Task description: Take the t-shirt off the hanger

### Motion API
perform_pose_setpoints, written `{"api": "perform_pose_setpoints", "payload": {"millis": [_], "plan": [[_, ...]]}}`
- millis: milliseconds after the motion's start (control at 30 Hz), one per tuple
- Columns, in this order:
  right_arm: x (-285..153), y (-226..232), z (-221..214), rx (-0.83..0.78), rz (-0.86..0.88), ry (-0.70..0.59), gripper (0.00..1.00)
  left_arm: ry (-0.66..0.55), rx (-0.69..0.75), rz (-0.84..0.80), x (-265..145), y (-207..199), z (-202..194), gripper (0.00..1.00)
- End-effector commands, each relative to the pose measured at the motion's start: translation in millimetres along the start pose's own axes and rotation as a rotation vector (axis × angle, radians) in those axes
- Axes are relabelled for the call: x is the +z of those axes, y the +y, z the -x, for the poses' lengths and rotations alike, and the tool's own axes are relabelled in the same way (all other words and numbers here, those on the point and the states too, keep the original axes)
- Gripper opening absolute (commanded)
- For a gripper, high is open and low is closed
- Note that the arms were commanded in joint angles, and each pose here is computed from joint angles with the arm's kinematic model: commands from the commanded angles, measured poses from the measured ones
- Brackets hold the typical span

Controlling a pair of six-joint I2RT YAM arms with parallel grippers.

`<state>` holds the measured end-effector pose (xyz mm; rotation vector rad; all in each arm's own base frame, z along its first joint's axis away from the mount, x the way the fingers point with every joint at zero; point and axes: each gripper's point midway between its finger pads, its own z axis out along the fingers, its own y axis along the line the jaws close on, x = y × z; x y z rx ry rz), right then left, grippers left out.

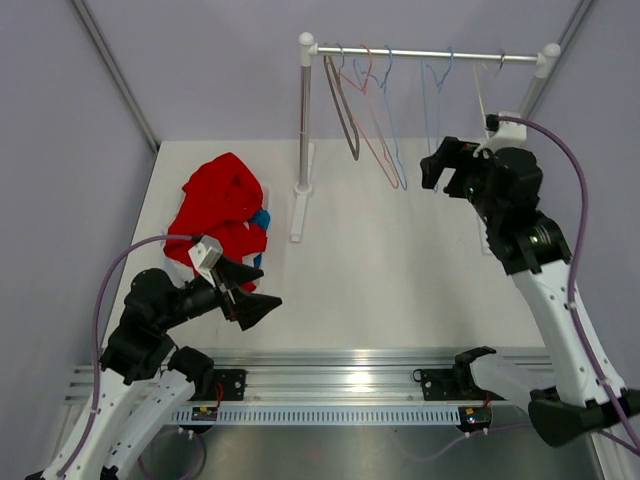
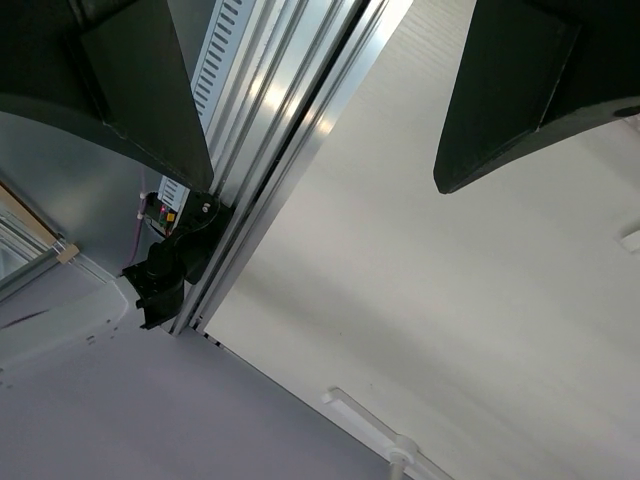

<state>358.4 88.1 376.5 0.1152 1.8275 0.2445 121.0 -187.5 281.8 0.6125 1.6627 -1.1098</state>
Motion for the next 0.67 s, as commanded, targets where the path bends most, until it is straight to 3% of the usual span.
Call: {"api": "perform_pose_setpoints", "payload": {"millis": [0,133,300,500,633], "plan": [[-50.5,26.5,4.9,0.086,0.201,-0.066,1.00,-0.023,-0.005,0.044,1.3,4.6,11.8,0.99],[-114.9,33.9,-14.6,0.131,0.358,-0.129,0.99,-0.045,0.008,0.075,-2.8,3.9,25.2,0.99],[-158.3,22.8,-67.9,0.201,0.433,-0.151,0.99,-0.071,0.086,0.273,-28.7,20.4,46.6,0.99],[-180.0,9.0,-114.2,0.213,0.452,-0.146,0.99,-0.096,0.091,0.314,-41.4,26.8,27.8,0.99],[-195.9,13.0,-112.8,0.267,0.507,-0.189,1.00,-0.119,0.029,0.310,-41.8,25.8,21.8,0.99]]}}
